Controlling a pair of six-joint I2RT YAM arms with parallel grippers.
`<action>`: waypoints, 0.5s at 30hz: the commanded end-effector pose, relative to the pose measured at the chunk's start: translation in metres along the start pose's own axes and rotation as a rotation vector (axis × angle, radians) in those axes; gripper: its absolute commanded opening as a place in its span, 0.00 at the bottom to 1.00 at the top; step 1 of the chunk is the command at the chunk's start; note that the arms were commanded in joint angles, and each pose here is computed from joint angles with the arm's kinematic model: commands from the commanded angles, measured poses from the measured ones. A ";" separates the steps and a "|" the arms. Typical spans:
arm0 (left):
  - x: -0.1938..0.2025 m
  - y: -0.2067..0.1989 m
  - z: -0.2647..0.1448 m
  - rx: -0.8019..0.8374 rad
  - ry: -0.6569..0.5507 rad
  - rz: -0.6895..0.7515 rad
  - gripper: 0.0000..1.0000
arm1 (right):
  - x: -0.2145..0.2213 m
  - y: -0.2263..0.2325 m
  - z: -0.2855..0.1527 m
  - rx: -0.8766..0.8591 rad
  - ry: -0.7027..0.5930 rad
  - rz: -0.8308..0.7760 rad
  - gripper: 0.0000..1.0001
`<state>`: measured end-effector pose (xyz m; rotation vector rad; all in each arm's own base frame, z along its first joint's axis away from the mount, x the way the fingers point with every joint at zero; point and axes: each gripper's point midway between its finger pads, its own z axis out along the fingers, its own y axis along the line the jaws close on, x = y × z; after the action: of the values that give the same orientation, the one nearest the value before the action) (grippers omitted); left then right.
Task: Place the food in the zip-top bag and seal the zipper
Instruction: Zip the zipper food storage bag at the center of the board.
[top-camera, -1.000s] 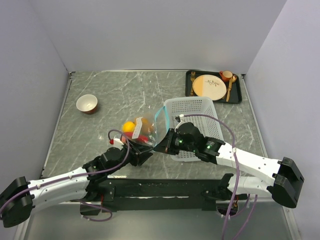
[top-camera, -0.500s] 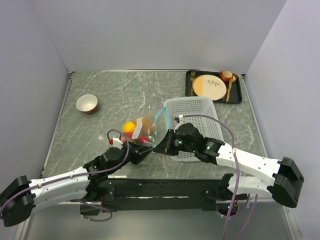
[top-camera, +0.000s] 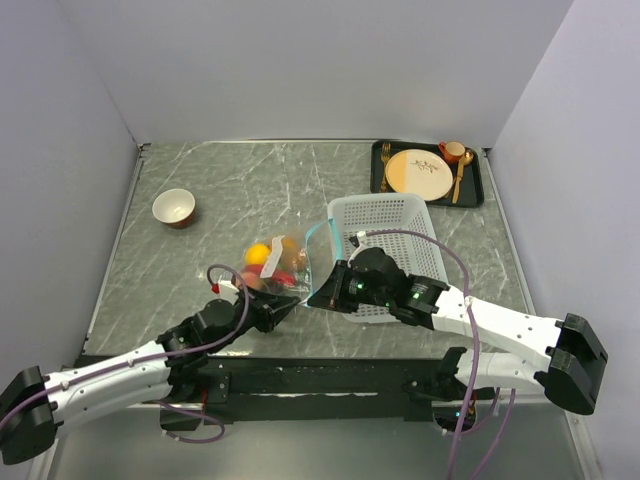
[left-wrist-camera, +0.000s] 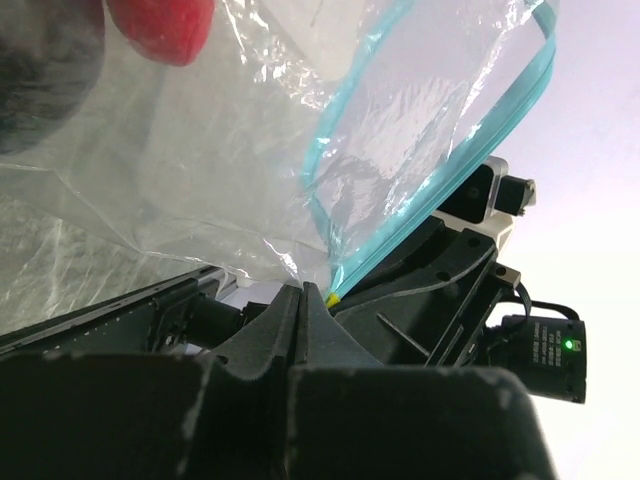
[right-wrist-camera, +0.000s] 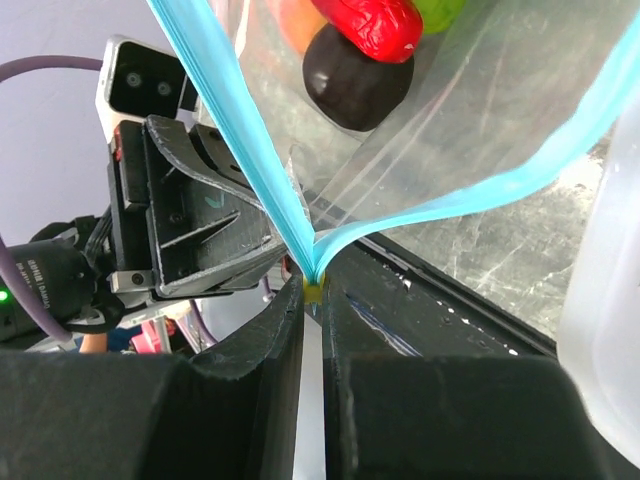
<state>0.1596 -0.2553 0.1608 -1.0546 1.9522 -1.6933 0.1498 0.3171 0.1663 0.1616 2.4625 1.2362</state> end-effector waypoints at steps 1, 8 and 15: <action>-0.003 0.011 -0.005 -0.014 -0.002 -0.002 0.01 | -0.024 0.015 -0.003 -0.011 -0.077 -0.026 0.08; 0.001 0.017 -0.005 -0.025 0.023 0.024 0.01 | -0.030 0.021 0.000 -0.027 -0.081 -0.033 0.07; 0.006 0.021 -0.003 -0.046 0.050 0.049 0.01 | -0.033 0.018 0.001 -0.027 -0.086 -0.031 0.08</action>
<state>0.1545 -0.2535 0.1506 -1.0369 1.9781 -1.6895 0.1537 0.3208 0.1655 0.1265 2.4825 1.2256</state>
